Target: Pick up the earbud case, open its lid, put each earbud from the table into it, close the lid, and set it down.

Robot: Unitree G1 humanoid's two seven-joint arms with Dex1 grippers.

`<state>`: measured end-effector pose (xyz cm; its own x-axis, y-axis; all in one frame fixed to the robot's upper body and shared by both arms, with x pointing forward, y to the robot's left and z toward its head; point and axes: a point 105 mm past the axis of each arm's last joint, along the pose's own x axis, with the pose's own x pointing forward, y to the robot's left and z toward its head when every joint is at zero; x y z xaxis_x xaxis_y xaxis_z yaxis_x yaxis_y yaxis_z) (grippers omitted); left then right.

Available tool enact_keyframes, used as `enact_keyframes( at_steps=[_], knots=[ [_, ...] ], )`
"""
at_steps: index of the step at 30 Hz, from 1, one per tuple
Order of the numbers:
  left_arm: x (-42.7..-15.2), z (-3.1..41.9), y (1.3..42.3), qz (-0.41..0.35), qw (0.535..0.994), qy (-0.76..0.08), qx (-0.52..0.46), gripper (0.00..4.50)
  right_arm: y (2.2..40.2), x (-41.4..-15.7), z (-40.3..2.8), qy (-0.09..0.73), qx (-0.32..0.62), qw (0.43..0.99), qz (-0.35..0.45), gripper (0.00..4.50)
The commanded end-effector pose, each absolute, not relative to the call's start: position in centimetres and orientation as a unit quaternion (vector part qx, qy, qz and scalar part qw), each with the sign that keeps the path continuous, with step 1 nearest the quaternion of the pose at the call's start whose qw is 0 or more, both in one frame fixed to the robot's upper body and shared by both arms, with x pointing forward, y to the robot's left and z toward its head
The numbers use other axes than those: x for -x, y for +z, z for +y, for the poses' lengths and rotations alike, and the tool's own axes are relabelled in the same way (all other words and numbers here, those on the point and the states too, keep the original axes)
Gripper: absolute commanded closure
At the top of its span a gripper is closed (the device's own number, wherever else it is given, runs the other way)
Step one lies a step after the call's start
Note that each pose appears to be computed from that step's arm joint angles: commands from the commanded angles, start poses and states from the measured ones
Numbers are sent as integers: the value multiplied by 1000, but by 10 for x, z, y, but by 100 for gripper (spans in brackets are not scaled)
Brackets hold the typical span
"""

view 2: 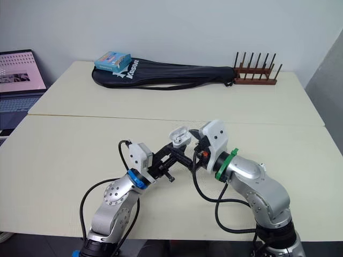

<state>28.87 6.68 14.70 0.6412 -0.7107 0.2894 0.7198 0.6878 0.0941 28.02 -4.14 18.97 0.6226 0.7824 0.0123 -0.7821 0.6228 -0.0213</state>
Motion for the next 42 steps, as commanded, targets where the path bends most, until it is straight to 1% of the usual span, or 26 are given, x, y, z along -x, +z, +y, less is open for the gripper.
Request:
enact_keyframes(
  at_steps=[1,3,8,11,14,18,19,21,26,28,30,33,42],
  knots=[
    [-285,67,161,-185,900,-394,13,375,214,-270,-60,437,20,898,-52,19],
    [-286,69,160,-184,901,-393,13,375,218,-268,-71,435,36,898,-57,19],
    [-287,73,156,-179,901,-396,7,375,220,-262,-131,410,137,900,-60,19],
    [-288,75,156,-179,901,-395,6,375,202,-256,-176,370,184,911,-10,19],
    [-288,78,155,-178,903,-392,5,375,181,-245,-223,316,192,928,43,19],
    [-288,82,153,-174,904,-390,3,375,159,-223,-263,269,203,938,85,19],
    [-288,82,153,-173,905,-390,2,375,152,-217,-270,265,206,937,99,19],
    [-288,83,152,-172,905,-390,1,375,140,-206,-283,250,206,938,121,0],
    [-289,84,151,-171,906,-388,0,375,117,-180,-307,224,194,940,172,0],
    [-289,85,150,-170,906,-387,0,375,112,-175,-313,219,193,939,183,0],
    [-289,86,150,-169,907,-387,-1,375,110,-174,-315,219,198,938,184,0],
    [-289,86,150,-168,907,-386,-1,375,110,-183,-310,222,204,937,175,0],
    [-288,84,150,-167,905,-391,-2,375,108,-236,-279,217,182,946,157,0]
  ],
)
